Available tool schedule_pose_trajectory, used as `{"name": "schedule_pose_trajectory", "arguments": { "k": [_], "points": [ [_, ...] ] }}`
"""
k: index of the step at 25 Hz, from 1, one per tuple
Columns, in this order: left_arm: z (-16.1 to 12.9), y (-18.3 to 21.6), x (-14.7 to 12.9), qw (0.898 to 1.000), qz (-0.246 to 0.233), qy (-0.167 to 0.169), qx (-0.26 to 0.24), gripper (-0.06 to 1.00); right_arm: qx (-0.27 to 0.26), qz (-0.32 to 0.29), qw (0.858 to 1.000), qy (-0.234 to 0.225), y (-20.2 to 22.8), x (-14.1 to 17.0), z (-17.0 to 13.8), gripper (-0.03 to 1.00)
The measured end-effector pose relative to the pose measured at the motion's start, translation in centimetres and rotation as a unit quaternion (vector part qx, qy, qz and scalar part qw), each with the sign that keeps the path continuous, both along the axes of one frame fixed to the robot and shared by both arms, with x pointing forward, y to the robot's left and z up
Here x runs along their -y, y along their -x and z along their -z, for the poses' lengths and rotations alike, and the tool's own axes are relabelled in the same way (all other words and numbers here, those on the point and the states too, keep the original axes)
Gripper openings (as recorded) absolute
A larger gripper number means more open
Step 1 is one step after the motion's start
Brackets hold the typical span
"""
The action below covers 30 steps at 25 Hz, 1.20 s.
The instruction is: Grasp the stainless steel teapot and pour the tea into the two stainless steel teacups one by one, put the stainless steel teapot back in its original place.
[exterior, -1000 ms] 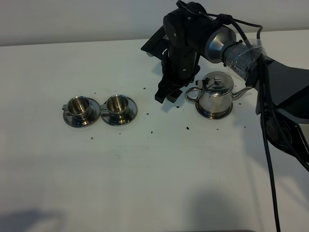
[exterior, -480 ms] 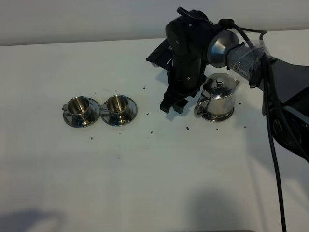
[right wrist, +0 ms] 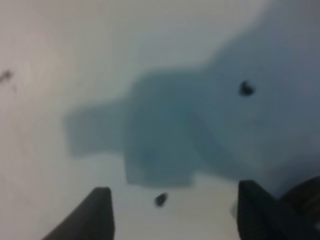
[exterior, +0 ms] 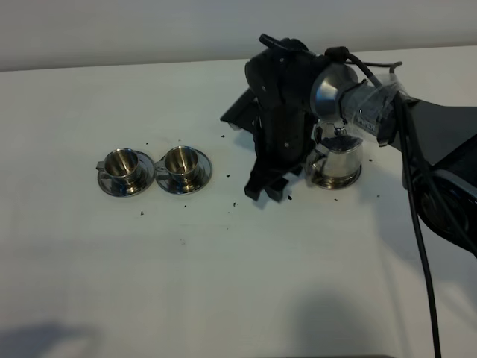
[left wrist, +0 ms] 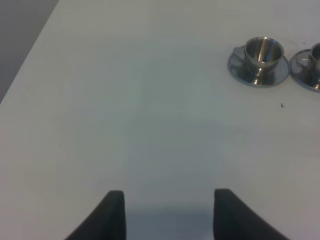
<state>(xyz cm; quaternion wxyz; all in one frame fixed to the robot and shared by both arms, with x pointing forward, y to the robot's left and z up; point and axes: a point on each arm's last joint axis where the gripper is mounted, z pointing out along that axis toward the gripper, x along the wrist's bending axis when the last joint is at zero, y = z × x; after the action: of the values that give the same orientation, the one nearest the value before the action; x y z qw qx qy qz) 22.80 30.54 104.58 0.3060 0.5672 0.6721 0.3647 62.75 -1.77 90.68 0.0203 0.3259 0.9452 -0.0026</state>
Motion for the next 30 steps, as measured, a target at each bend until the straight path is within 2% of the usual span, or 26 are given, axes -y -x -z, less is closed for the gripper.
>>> {"name": "schedule_pose_trajectory", "arguments": {
  "k": [8, 14, 20, 25, 30],
  "points": [
    [0.0, 0.0, 0.0, 1.0, 0.0, 0.0, 0.0, 0.44, -0.008, 0.01, 1.0, 0.026, 1.5, 1.5, -0.8, 0.52],
    [0.0, 0.0, 0.0, 1.0, 0.0, 0.0, 0.0, 0.44, -0.025, 0.019, 0.998, 0.047, 2.5, 2.3, 0.0, 0.52],
    [0.0, 0.0, 0.0, 1.0, 0.0, 0.0, 0.0, 0.44, -0.015, 0.022, 0.998, 0.06, 2.7, 2.9, -0.6, 0.52],
    [0.0, 0.0, 0.0, 1.0, 0.0, 0.0, 0.0, 0.44, -0.019, 0.028, 0.998, 0.055, 2.8, 2.8, -0.6, 0.52],
    [0.0, 0.0, 0.0, 1.0, 0.0, 0.0, 0.0, 0.44, -0.046, 0.04, 0.998, 0.005, 3.9, 1.5, -1.4, 0.51]
  ]
}}
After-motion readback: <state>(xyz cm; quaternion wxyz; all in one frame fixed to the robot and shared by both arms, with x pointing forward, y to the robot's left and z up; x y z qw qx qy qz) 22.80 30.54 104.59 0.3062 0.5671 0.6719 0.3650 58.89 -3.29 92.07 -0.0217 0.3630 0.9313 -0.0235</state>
